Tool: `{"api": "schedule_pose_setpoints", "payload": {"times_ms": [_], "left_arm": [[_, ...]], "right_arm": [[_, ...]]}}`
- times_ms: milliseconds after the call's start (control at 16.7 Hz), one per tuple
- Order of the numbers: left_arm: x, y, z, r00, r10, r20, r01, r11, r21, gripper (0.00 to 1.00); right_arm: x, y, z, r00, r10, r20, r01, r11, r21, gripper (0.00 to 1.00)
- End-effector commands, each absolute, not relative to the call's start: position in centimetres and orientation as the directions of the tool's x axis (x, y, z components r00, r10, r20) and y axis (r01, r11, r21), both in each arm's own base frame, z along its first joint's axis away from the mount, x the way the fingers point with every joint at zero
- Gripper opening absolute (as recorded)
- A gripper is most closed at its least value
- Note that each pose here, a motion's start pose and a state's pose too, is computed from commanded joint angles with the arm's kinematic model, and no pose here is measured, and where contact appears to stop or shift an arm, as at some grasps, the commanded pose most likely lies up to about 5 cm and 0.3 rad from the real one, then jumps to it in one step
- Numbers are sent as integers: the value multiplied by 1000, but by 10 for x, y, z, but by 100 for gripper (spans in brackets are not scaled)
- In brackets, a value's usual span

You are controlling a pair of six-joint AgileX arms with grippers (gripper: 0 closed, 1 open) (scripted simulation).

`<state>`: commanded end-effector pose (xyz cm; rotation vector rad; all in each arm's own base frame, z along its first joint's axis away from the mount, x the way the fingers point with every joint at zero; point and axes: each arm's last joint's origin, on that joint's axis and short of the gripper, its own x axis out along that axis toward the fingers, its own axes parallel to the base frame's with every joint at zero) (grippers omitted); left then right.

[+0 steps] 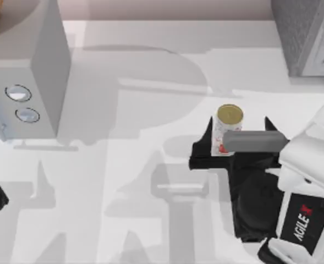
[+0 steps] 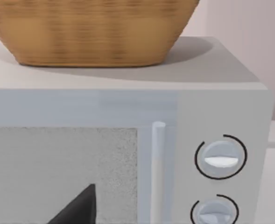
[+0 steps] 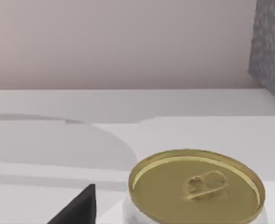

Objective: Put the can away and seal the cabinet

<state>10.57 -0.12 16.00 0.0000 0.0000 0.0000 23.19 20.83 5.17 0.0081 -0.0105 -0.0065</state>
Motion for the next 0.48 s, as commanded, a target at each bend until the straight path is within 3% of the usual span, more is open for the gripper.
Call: {"api": "schedule_pose_setpoints", "payload": {"times_ms": [480], "left_arm": [[106, -1, 160, 1000, 0, 0, 0, 1000, 0, 100]], "right_arm": [[216, 220, 10, 1000, -11, 6, 11, 1000, 1, 100]]}}
